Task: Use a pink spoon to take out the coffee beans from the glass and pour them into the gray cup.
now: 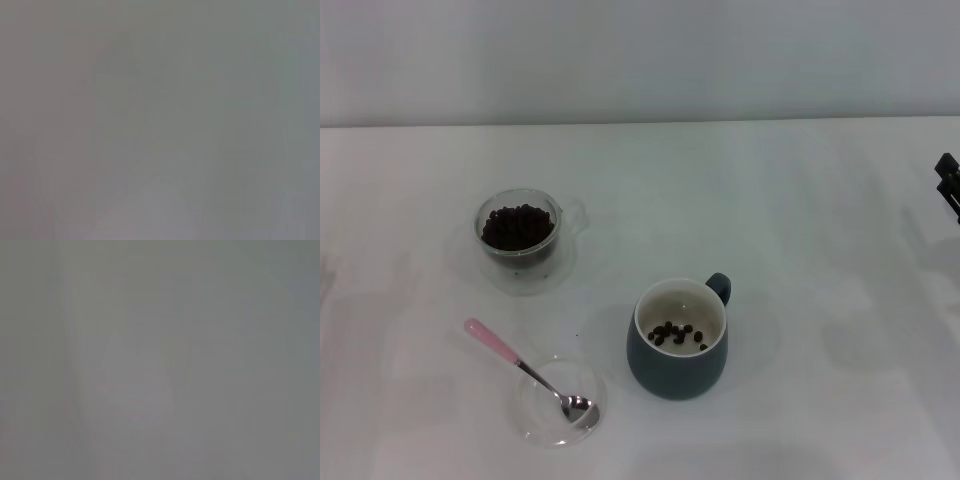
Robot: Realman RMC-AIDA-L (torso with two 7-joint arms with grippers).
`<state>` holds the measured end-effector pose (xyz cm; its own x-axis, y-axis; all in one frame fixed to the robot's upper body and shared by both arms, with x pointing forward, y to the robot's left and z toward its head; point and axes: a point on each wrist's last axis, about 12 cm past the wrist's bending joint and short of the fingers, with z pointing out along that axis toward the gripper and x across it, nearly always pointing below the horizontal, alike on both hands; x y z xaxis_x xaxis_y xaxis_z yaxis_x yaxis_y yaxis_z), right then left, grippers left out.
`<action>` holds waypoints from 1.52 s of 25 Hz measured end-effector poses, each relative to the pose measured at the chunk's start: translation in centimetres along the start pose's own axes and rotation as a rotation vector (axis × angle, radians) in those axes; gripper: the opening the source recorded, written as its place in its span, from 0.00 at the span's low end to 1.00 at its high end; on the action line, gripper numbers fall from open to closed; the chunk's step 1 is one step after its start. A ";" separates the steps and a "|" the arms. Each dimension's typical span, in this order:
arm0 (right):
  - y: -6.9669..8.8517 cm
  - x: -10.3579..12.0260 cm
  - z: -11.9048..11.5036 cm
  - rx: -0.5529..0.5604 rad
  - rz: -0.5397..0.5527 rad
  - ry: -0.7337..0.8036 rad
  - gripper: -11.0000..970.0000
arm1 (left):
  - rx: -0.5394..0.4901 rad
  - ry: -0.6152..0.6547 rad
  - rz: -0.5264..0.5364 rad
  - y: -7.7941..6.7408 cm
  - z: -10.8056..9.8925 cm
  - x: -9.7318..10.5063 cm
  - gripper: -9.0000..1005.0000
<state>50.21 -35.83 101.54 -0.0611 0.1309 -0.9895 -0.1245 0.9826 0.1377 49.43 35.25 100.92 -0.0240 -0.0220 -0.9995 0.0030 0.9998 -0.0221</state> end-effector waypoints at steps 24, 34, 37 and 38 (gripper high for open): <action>0.3 0.7 -0.7 0.003 0.023 0.021 0.69 | -0.006 0.010 -0.020 -0.1 -0.6 0.4 0.89; 0.3 0.8 -0.8 0.004 0.026 0.023 0.69 | -0.001 0.005 -0.020 -0.2 -0.4 0.3 0.89; 0.3 0.8 -0.8 0.005 0.026 0.023 0.69 | 0.000 0.004 -0.020 -0.2 -0.3 0.2 0.89; 0.3 0.8 -0.8 0.005 0.026 0.023 0.69 | 0.001 0.004 -0.020 -0.3 -0.3 0.2 0.89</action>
<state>49.31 -35.55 100.83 -0.0867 0.1535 -0.9843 -0.1178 0.9795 0.1632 49.14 34.99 100.69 -0.0277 -0.0417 -0.9987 0.0031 0.9991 -0.0418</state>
